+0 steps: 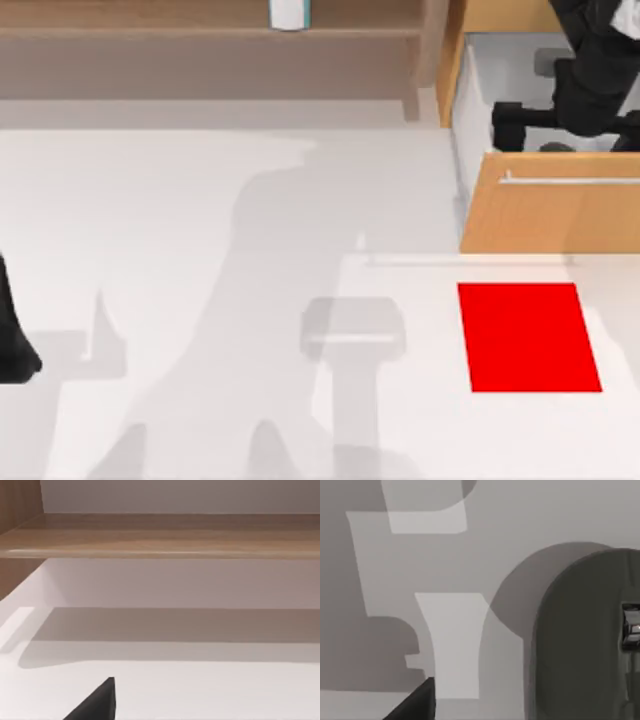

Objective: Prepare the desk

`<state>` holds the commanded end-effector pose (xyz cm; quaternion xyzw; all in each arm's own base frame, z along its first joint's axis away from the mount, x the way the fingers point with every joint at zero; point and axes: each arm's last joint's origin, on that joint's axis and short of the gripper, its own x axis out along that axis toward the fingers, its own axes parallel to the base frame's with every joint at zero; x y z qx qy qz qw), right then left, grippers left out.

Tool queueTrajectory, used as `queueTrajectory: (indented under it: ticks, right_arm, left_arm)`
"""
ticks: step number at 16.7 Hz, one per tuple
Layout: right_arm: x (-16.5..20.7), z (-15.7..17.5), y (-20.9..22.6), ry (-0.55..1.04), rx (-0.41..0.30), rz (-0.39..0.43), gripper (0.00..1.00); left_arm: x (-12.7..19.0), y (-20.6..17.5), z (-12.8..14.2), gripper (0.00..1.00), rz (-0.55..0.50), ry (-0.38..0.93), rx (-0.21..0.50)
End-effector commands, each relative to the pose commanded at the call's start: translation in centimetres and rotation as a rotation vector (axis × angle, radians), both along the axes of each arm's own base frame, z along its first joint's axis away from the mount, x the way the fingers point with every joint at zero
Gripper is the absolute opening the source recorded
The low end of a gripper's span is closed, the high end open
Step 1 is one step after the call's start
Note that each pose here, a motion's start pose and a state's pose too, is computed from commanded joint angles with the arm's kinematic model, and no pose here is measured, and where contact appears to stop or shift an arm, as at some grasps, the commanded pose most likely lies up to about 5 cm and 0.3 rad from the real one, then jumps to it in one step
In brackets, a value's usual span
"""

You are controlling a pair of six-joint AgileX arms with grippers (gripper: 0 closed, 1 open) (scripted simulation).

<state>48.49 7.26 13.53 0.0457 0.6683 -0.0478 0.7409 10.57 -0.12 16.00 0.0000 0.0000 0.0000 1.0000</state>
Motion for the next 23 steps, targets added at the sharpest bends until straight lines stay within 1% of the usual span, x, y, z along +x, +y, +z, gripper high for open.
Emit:
queueTrajectory:
  ticks: [13, 14, 23]
  right_arm:
    - [0.00, 0.00, 0.00, 0.000, 0.000, 0.000, 0.02]
    - [0.00, 0.00, 0.00, 0.000, 0.000, 0.000, 0.00]
    - [-0.03, 0.02, 0.15, 0.000, 0.001, 0.002, 0.00]
  left_arm:
    - [0.00, 0.00, 0.00, 1.00, 0.000, 0.000, 0.000]
    - [0.00, 0.00, 0.00, 1.00, 0.000, 0.000, 0.000]
    - [0.00, 0.00, 0.00, 1.00, 0.000, 0.000, 0.000]
